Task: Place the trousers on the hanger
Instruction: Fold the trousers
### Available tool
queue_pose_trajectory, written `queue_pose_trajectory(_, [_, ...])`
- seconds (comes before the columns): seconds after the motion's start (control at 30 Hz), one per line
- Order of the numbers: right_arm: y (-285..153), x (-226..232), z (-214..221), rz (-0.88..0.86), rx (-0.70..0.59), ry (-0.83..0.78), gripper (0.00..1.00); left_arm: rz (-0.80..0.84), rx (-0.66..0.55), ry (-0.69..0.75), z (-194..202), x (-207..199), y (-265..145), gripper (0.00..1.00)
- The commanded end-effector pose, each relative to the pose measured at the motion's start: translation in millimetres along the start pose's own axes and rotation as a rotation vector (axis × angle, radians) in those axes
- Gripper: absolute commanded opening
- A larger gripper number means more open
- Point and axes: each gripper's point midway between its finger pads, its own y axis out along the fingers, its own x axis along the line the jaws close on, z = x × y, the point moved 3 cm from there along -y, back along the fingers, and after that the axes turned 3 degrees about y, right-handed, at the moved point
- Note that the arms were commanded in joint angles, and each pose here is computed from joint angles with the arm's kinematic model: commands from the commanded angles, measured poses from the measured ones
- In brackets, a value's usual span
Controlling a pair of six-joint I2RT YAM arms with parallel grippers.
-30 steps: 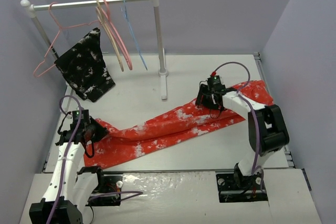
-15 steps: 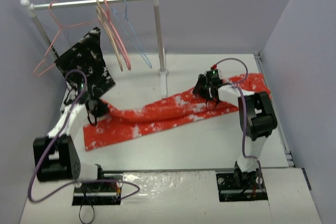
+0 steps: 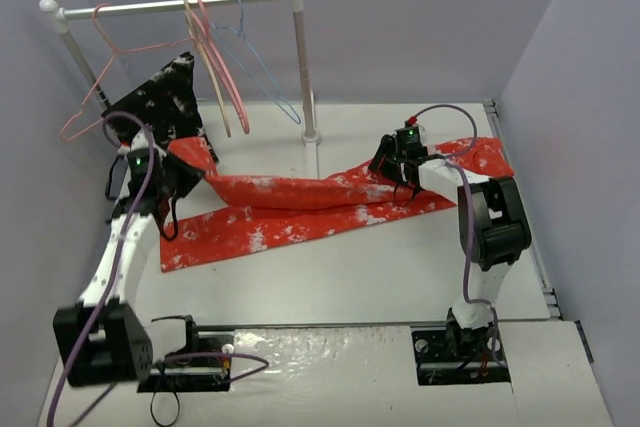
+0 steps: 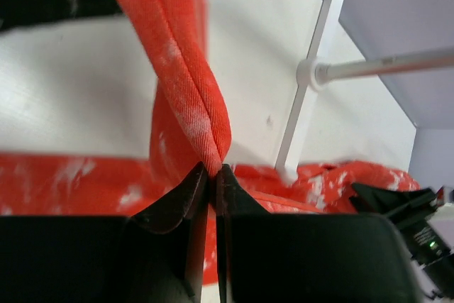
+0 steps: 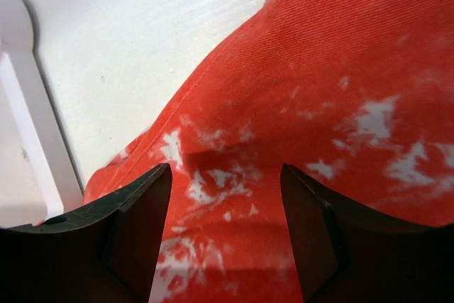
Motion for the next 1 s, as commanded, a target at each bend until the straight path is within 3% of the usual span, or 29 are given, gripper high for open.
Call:
queue_pose_trajectory(0.0, [-50, 23, -42, -0.062, -0.158, -0.07, 0.61, 0.096, -0.175, 0.038, 2, 8, -25, 0.0])
queue_pose_trajectory(0.23, [-69, 38, -22, -0.143, -0.11, -0.159, 0.62, 0.106, -0.168, -0.037, 67, 64, -9, 0.0])
queue_pose_trajectory(0.4, [-74, 60, 18, -0.231, -0.019, -0.288, 0.61, 0.074, -0.16, -0.08, 78, 74, -11, 0.0])
queue_pose_trajectory(0.5, [-80, 68, 50, -0.281, 0.046, -0.346, 0.61, 0.086, -0.136, -0.109, 83, 72, -15, 0.05])
queue_pose_trajectory(0.7, [-85, 68, 111, -0.328, 0.147, -0.476, 0.62, -0.177, 0.021, -0.232, 112, 100, -32, 0.13])
queue_pose_trajectory(0.83, [-86, 60, 149, -0.342, 0.227, -0.524, 0.61, -0.308, 0.053, -0.241, 107, 100, -53, 0.15])
queue_pose_trajectory(0.9, [-87, 56, 160, -0.332, 0.243, -0.554, 0.61, -0.422, 0.098, -0.244, 112, 106, -72, 0.22])
queue_pose_trajectory(0.97, [-90, 54, 170, -0.333, 0.256, -0.579, 0.61, -0.43, 0.093, -0.239, 102, 94, -84, 0.29])
